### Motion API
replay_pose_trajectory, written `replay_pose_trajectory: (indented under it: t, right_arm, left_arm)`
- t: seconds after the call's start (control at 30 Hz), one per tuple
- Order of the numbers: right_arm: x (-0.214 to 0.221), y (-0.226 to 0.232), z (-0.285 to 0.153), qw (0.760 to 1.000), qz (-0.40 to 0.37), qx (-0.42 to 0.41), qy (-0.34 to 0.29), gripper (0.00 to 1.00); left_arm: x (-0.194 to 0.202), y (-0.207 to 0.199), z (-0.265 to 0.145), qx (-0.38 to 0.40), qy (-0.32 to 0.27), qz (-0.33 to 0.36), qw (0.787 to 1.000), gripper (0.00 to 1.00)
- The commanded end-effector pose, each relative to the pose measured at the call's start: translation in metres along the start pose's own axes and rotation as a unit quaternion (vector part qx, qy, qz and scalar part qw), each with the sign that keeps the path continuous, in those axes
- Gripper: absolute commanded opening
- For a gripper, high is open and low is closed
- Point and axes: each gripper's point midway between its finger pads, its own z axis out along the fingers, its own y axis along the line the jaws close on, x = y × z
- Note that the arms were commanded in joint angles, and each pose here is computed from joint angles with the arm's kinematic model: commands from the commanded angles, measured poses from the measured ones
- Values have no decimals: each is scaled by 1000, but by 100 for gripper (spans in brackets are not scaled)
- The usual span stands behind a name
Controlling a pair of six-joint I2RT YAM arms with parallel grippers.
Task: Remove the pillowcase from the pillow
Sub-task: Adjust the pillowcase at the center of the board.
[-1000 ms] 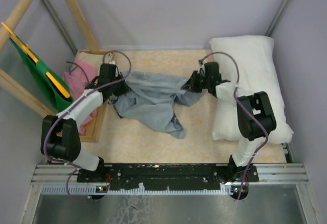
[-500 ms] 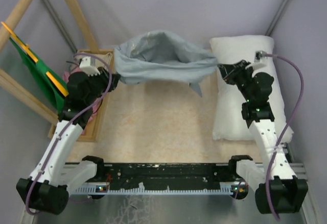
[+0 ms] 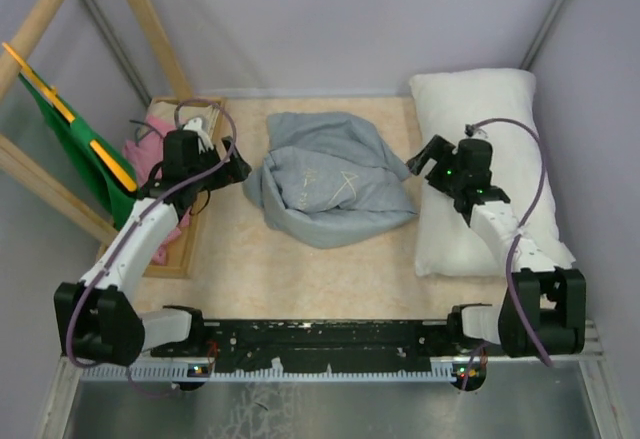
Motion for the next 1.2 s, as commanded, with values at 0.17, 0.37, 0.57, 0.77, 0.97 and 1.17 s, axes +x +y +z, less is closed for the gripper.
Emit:
replay_pose_trajectory:
  t: [0.17,0.37,0.57,0.77,0.97,1.17]
  right_arm:
    - [84,8,36,982,-107,41,150,91]
    - [100,1,77,967,-147,67,196,92]
    - [120,10,82,957,-161,42,236,91]
    - [144,54,81,947,-174,-42,266,74]
    - [91,133,64,951,-166,-154,213,12]
    - [-44,181,21,972,-215,-90,20,0]
  left_arm:
    - [-56,-11,93,-13,28,71,997,100]
    - [-44,-48,158,65,88,73,991,98]
    - [12,-70,176,117,160,75,977,94]
    - [41,-110,159,222,196,24,955,54]
    - [-18,-124,134,217,142,54,964,0]
    - [-165,-82,64,-81,-87,171,978,0]
